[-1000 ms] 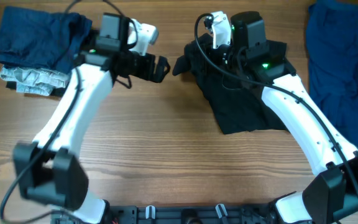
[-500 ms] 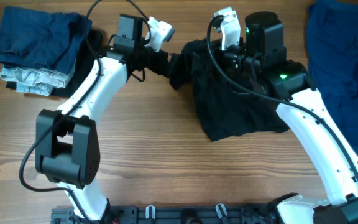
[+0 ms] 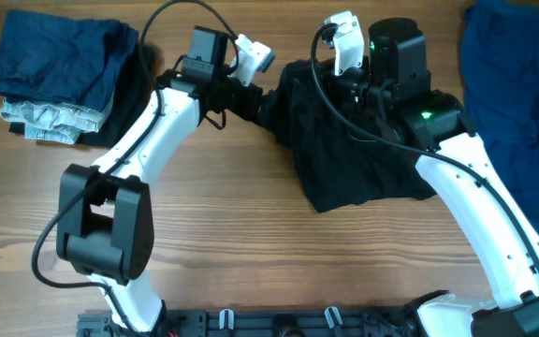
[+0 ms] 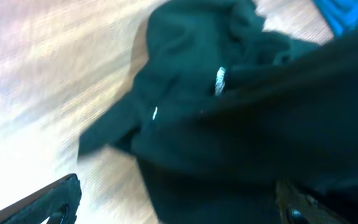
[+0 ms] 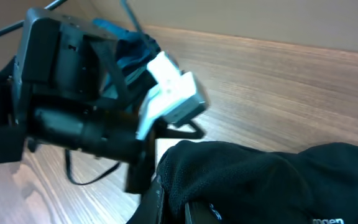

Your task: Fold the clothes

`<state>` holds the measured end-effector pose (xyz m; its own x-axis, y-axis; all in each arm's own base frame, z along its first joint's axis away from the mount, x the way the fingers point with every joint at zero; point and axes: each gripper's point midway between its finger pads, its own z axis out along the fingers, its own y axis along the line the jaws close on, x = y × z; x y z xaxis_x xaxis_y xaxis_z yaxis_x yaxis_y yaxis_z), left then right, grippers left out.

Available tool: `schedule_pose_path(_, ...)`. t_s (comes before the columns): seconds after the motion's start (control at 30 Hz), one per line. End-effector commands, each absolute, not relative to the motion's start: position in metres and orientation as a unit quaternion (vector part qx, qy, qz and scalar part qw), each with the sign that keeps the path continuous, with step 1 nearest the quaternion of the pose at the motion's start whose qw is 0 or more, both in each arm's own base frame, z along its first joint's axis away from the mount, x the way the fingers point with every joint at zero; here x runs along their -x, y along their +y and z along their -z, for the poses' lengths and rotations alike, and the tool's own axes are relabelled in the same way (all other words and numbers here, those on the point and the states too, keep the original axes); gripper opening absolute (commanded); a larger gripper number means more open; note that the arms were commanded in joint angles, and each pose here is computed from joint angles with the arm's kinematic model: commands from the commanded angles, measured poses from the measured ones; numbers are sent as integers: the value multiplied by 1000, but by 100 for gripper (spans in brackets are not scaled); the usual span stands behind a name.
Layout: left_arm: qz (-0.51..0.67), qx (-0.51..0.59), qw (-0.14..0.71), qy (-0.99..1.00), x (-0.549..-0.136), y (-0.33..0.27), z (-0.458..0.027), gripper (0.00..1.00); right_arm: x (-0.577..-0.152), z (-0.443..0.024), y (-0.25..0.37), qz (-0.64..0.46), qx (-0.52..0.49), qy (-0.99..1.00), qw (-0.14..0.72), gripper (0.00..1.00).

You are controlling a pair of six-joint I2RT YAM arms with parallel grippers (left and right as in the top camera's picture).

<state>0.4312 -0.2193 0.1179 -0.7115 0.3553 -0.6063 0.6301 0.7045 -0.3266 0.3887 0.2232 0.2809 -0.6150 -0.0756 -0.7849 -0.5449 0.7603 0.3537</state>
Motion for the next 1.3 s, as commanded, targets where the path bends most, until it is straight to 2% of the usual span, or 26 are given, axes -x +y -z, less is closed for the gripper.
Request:
schedule_pose_path(0.0,267,-277,266,884,-424,-208,-139,100,-398,-288,224,-284,184,844,417,4)
schedule_pose_path(0.4,289,-331,288,851,-409,-263,-154,99,-404,-283,227,-291,176,845,414,4)
schedule_pose_path(0.53,289,-339,293,846,-407,-270,-155,94,-404,-286,229,-297,175,841,416,4)
schedule_pose_path(0.7,280,-310,297,859,-415,-267,-154,77,-402,-291,234,-312,184,833,419,4)
schedule_pose_path(0.73,279,-309,298,859,-416,-267,-154,69,-402,-292,235,-316,184,832,418,4)
schedule_pose_path(0.77,279,-309,300,858,-416,-267,-155,59,-401,-293,236,-321,186,829,418,4)
schedule_pose_path(0.83,275,-308,303,859,-418,-266,-155,30,-401,-295,237,-325,182,829,418,4)
schedule_pose_path(0.87,269,-301,305,863,-420,-264,-154,11,-402,-295,237,-325,182,828,419,4)
schedule_pose_path(0.9,258,-282,306,872,-425,-260,-153,4,-402,-296,237,-326,181,827,420,4)
schedule_pose_path(1.07,219,-214,326,894,-445,-235,-156,4,-404,-295,231,-321,174,830,420,6)
schedule_pose_path(1.17,205,-181,346,897,-455,-213,-171,4,-410,-294,219,-315,162,835,422,27)
schedule_pose_path(1.23,205,-165,361,895,-458,-201,-185,4,-414,-292,209,-308,151,839,422,29)
schedule_pose_path(1.27,204,-157,371,892,-460,-193,-194,4,-417,-290,201,-302,143,843,422,33)
